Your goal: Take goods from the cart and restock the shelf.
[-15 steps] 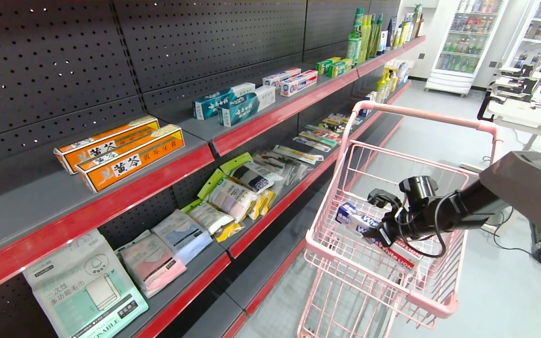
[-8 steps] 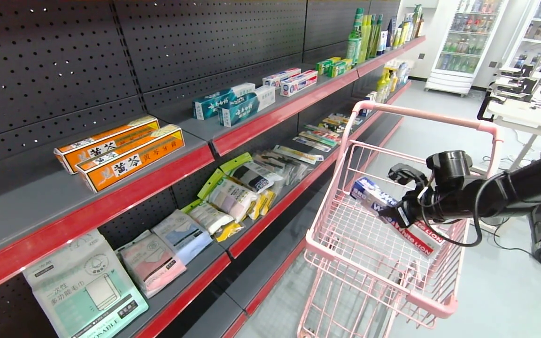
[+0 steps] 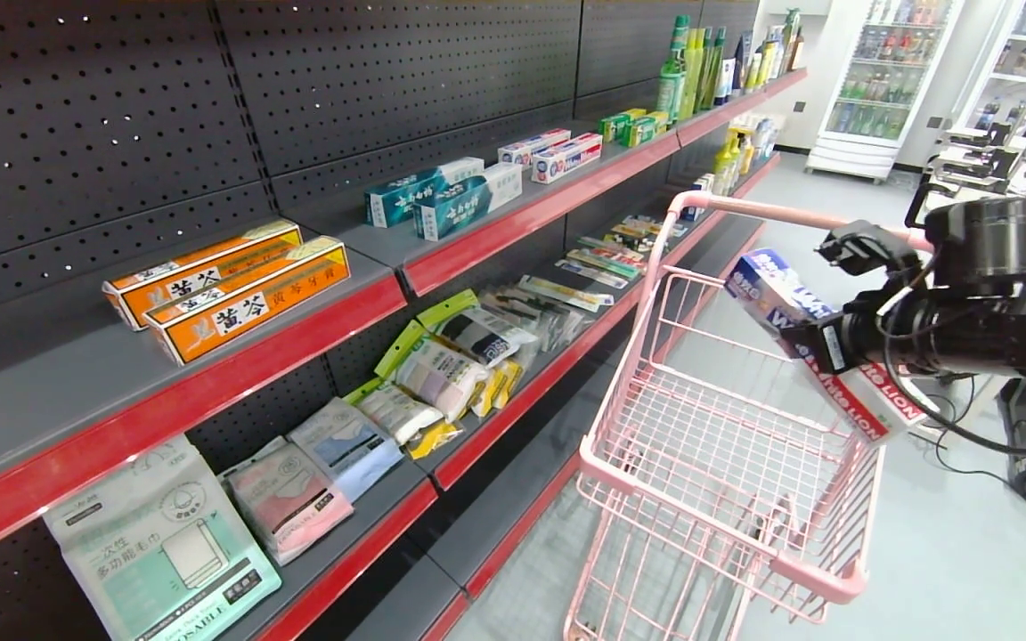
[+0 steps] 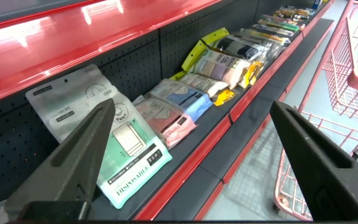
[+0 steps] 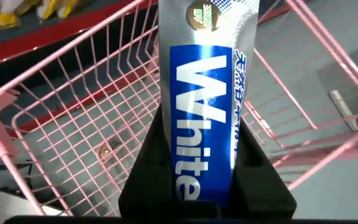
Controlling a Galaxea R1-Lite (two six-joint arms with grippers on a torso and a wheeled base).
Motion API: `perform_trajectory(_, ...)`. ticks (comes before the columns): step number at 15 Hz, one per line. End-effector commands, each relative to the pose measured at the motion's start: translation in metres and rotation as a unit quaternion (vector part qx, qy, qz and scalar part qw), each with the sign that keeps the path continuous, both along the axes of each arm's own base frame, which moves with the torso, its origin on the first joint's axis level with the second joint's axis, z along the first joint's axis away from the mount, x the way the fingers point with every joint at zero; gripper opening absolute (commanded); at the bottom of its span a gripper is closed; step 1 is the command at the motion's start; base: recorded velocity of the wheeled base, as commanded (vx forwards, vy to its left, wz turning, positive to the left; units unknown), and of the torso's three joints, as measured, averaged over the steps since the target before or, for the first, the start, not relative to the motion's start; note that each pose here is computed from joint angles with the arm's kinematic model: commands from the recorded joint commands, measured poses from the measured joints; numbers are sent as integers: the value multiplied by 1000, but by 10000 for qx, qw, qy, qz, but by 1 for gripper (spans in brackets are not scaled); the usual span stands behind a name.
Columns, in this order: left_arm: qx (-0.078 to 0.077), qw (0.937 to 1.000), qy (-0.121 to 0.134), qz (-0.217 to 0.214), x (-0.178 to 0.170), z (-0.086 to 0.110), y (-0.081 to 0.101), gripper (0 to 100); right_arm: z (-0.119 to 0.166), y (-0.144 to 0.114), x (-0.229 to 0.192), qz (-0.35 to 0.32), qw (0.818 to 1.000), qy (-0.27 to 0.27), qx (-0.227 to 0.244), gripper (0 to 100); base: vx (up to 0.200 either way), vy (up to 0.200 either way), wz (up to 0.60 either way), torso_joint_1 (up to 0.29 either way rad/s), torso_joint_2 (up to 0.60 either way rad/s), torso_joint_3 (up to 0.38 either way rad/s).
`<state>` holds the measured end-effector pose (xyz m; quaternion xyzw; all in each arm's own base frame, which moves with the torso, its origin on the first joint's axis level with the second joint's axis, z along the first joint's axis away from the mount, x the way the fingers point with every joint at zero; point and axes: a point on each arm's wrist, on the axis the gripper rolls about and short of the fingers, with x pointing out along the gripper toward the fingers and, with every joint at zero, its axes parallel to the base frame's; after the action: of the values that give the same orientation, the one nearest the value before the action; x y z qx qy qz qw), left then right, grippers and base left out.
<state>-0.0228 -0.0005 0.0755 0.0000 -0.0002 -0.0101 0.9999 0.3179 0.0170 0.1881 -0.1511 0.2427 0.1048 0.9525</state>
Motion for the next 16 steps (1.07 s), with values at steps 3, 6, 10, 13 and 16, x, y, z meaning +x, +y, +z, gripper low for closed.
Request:
perform_trajectory(3,0,10000,2,1,0,0,0,100,47,-14,-103,-1156,9909,-641,-264,0,0,0,0,0,0,0)
perform_trajectory(6,0,10000,2,1,0,0,0,100,57,-22,-157,-1330,9882,-740,-143,0,0,0,0,0,0,0)
perform_trajectory(10,0,10000,2,1,0,0,0,100,47,-17,-235,-879,9858,-1395,312,0,0,0,0,0,0,0)
perform_trajectory(13,0,10000,2,1,0,0,0,100,47,-16,-251,-764,9826,-1643,403,0,0,0,0,0,0,0)
perform_trajectory(16,0,10000,2,1,0,0,0,100,43,-16,-256,-754,9823,-1666,400,0,0,0,0,0,0,0)
